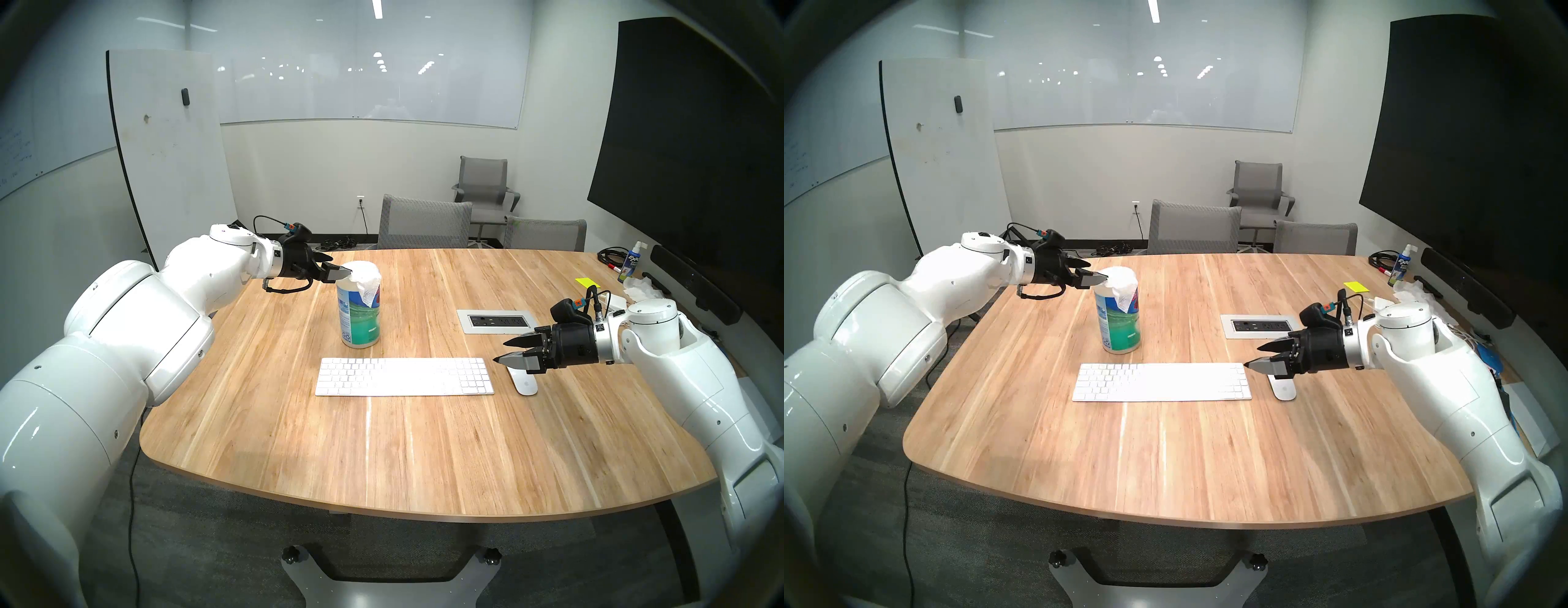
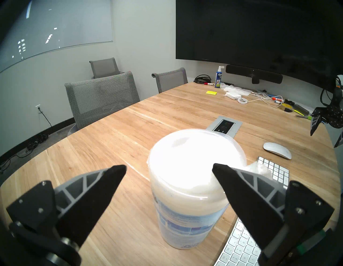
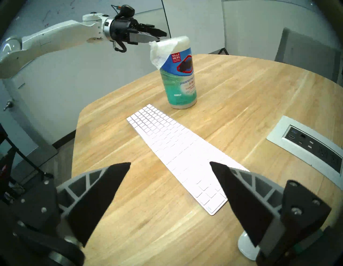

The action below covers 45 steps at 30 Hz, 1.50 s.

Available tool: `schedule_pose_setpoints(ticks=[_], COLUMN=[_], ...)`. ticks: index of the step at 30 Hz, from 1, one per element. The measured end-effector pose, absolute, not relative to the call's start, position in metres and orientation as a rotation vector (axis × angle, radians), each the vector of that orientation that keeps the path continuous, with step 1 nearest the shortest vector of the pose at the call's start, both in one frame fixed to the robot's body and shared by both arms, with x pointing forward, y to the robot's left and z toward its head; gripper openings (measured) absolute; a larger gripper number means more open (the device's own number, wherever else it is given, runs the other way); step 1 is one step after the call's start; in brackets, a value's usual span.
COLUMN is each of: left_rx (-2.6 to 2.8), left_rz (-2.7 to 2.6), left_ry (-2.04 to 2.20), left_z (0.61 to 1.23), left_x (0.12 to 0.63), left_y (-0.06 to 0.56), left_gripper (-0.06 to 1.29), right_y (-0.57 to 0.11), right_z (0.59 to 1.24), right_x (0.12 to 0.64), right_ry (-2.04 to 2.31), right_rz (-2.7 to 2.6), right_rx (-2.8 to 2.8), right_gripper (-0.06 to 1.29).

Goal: Wipe the keyboards and mice with a disinfecting wipe, then set the wipe down

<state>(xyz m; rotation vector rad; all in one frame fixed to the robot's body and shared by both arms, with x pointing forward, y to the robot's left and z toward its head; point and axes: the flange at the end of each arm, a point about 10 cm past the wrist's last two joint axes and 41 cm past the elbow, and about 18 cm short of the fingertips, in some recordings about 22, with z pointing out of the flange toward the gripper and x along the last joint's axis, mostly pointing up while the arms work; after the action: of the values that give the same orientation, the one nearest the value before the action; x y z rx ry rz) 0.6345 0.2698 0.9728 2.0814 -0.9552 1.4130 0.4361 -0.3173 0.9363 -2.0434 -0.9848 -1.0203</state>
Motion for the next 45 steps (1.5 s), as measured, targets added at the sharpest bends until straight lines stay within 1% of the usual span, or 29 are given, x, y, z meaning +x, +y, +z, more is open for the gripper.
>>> schedule_pose_setpoints(ticks=[9, 18, 45], left_rx=[2.082, 2.082, 2.083], left_rz=[1.413, 1.413, 1.414], left_ry=[-0.955, -0.955, -0.954], left_z=[0.973, 0.973, 0.973], left_x=[0.635, 0.635, 0.634], left_y=[0.27, 0.27, 0.27], left_gripper=[1.27, 1.27, 1.27], right_y=[-0.296, -0.277, -0.178], right_z=[0.939, 0.935, 0.936], right_x=[0.417, 0.408, 0.388], right_ry=[-0.986, -0.934, -0.816], right_rz=[-0.981, -0.973, -1.09], right_rx=[-2.012, -2.036, -2.048], right_gripper=[1.23, 1.23, 1.23])
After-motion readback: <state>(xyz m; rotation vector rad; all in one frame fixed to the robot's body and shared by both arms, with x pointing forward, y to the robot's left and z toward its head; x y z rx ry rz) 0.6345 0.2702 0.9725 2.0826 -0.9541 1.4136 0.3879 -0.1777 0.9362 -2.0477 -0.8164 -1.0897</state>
